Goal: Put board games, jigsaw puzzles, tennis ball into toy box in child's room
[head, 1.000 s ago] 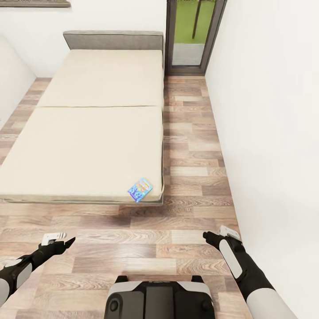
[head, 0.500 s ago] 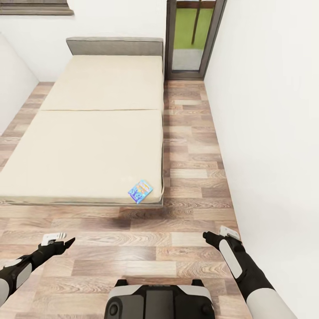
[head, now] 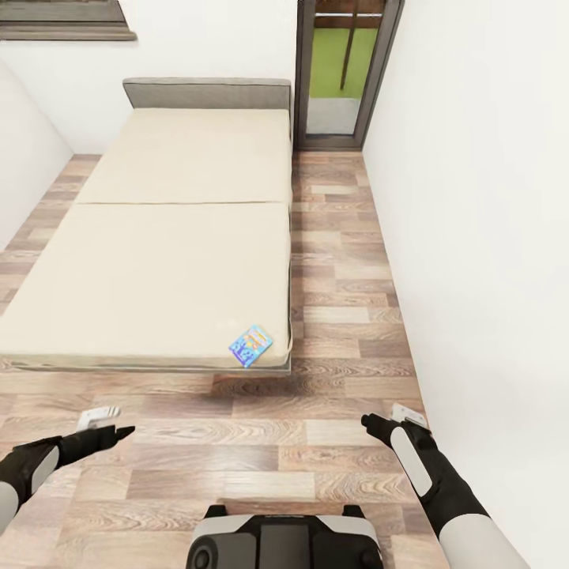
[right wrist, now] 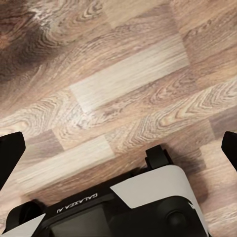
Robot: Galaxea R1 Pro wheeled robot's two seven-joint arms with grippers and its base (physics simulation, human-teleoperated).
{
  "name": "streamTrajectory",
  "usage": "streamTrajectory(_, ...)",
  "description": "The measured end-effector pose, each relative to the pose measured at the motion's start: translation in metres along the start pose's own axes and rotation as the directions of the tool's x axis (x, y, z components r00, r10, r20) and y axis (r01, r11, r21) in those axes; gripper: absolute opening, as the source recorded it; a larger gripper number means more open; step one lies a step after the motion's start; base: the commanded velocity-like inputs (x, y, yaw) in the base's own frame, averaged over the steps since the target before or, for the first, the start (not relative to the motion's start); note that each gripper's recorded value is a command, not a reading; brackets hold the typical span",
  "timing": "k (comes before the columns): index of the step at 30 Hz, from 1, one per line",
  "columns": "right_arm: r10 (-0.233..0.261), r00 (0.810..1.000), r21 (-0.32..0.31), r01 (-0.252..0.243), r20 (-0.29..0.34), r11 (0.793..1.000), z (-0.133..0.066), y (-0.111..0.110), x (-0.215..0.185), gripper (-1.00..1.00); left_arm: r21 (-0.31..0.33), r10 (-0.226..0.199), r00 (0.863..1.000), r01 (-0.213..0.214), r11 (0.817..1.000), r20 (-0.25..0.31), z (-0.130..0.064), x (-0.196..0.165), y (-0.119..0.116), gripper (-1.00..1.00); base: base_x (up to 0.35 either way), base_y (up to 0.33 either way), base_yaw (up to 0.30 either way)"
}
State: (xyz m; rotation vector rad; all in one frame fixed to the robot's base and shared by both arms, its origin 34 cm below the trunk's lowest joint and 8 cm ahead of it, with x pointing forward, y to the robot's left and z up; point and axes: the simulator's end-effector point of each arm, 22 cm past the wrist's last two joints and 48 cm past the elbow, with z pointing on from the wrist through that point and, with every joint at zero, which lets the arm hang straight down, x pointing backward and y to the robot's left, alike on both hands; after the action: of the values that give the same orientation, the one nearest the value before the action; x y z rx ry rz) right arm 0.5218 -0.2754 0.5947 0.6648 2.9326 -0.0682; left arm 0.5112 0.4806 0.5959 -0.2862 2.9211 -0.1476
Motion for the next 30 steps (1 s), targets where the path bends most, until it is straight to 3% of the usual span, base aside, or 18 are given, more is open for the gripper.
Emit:
streamTrajectory(4, -0.001, 1.000, -0.002, 0.001, -0.007, 1.000, -0.002, 0.001, 0.000, 1.00, 0.001, -0.002, 0.997, 0.003, 1.000, -0.082, -0.003, 0.008, -0.004, 1.00, 0.000, 0.000, 0.000)
streamTrajectory(8, -0.009, 1.000, -0.004, 0.009, -0.029, 1.000, -0.005, 0.002, 0.003, 1.00, 0.003, 0.015, 0.992, -0.015, 1.000, -0.127, -0.005, 0.014, -0.008, 1.00, 0.000, 0.000, 0.000)
streamTrajectory(16, -0.023, 0.998, -0.011, 0.022, -0.062, 1.000, -0.010, 0.004, 0.008, 1.00, -0.003, 0.026, 0.991, -0.026, 1.000, -0.130, -0.009, 0.011, -0.008, 1.00, 0.000, 0.000, 0.000)
streamTrajectory(30, -0.021, 0.999, -0.018, 0.020, -0.048, 1.000, -0.017, 0.007, 0.001, 1.00, -0.097, 0.033, 0.995, -0.043, 0.994, -0.099, -0.015, -0.002, 0.010, 1.00, 0.000, 0.000, 0.000)
